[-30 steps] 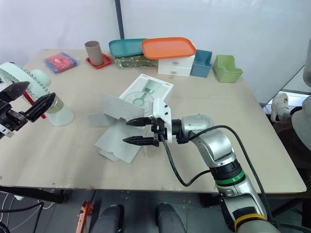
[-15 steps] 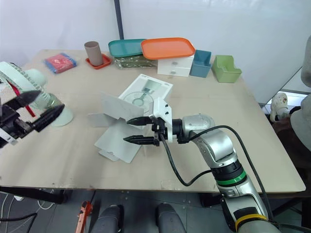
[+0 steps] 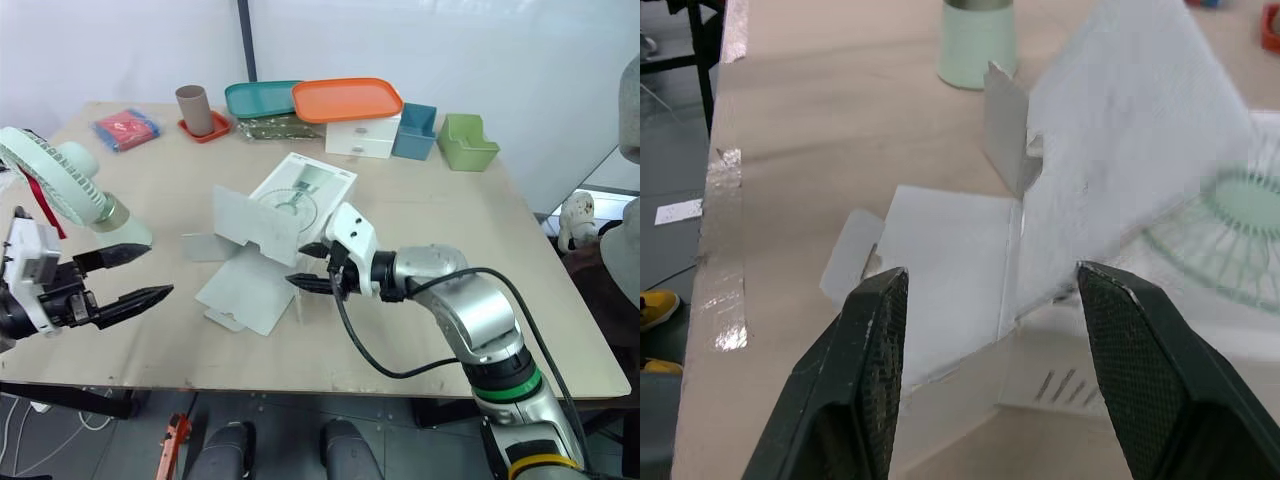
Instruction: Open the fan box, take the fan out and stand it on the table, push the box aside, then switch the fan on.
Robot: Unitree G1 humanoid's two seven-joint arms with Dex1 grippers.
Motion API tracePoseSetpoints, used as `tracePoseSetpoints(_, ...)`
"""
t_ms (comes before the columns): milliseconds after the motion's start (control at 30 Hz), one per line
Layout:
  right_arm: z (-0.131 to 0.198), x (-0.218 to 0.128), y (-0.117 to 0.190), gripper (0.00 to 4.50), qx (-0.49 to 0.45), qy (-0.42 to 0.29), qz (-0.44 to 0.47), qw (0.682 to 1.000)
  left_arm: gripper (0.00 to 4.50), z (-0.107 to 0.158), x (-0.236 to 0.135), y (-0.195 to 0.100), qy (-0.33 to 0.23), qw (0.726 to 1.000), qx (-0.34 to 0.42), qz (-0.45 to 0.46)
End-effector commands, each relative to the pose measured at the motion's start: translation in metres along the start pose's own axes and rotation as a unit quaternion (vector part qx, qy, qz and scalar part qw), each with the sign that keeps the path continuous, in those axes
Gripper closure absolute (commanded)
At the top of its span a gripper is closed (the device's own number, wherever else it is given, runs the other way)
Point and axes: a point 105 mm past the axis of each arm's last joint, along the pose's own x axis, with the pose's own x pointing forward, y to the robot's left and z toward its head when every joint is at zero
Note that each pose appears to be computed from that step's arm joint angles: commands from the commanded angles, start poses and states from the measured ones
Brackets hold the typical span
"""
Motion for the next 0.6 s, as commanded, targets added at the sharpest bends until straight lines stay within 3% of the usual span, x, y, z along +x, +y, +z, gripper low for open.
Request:
tracePoseSetpoints(33,0.014,-0.012,-0.009,1.78,-0.010,0.008,-0.057,0.998,0.03,0.005,0.006,-0.002,-0.009,1.000,0.018,-0.021)
tracePoseSetpoints(333,0.018,-0.027,0.003,1.78,0.047,0.033,-0.062,0.996,0.03,-0.007,0.015,-0.015,-0.002,0.998,0.025,-0.063)
tracePoseSetpoints(600,0.017,-0.022,0.007,1.78,0.069,0.048,-0.068,0.994,0.03,-0.019,0.018,-0.007,0.021,0.996,0.055,-0.072)
